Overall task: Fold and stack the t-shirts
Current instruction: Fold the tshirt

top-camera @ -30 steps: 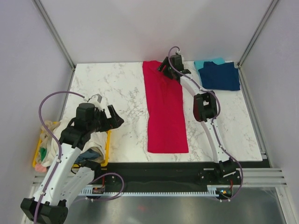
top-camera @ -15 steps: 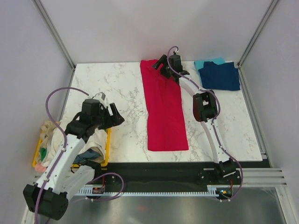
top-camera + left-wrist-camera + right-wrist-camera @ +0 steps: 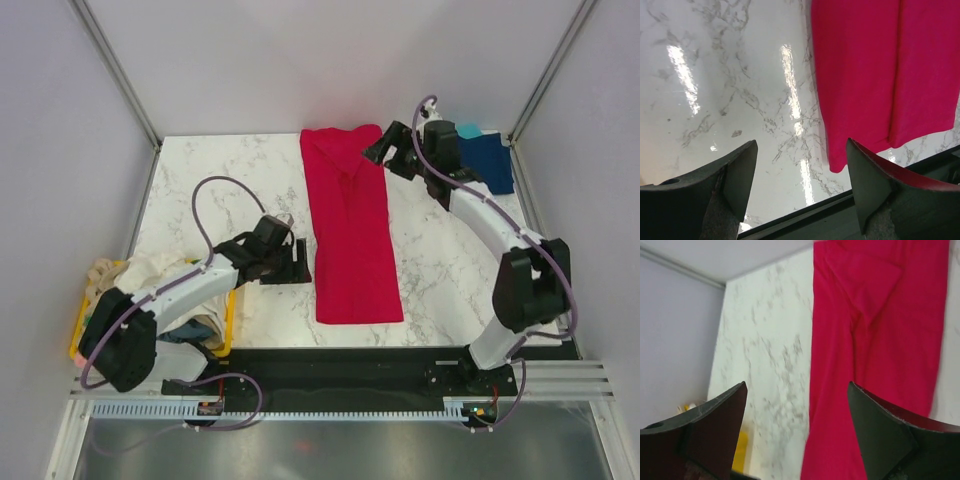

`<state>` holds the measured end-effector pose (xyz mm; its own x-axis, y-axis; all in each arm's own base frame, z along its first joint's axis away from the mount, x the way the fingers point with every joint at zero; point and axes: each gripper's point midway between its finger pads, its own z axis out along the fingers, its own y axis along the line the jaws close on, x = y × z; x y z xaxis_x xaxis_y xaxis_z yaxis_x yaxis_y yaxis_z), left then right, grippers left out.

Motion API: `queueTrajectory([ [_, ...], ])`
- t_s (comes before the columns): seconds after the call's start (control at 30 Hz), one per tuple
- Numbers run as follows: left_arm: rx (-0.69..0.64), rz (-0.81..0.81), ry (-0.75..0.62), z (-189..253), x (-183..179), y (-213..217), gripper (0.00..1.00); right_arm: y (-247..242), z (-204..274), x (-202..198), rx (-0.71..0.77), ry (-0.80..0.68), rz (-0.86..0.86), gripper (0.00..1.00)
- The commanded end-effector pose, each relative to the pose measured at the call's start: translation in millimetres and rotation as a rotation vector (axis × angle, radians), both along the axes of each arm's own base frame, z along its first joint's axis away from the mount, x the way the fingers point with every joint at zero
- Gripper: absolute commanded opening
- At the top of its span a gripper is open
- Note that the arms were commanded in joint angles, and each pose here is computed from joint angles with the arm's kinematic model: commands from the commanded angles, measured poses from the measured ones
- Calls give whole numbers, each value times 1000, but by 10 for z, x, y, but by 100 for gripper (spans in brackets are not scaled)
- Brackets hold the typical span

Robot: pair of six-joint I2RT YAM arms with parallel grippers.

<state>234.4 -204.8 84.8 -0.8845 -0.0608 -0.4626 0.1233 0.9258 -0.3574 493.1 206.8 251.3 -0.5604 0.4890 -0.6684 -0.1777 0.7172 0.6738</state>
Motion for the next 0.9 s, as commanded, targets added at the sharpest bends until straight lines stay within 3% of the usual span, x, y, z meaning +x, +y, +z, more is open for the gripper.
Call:
queueTrajectory([
  [0.0, -22, -5, -26, -36, 87, -308, 79, -87, -931, -764, -175, 202, 63, 89],
  [0.2, -13, -76, 20, -197, -132, -599, 78, -603, -1627, -1711, -379, 378, 45, 87],
  [0.47, 45, -69, 81, -480, -376, -625, 77, -648, -2016, -2721, -331, 488, 139, 81],
  [0.6, 63, -86, 101, -574, -475, -662, 76, -511, -2100, -3049, -312, 517, 203, 78],
  [0.87, 70, -79, 114, -639, -585, -646, 73, -477, -2184, -3287, -306, 543, 200, 57],
])
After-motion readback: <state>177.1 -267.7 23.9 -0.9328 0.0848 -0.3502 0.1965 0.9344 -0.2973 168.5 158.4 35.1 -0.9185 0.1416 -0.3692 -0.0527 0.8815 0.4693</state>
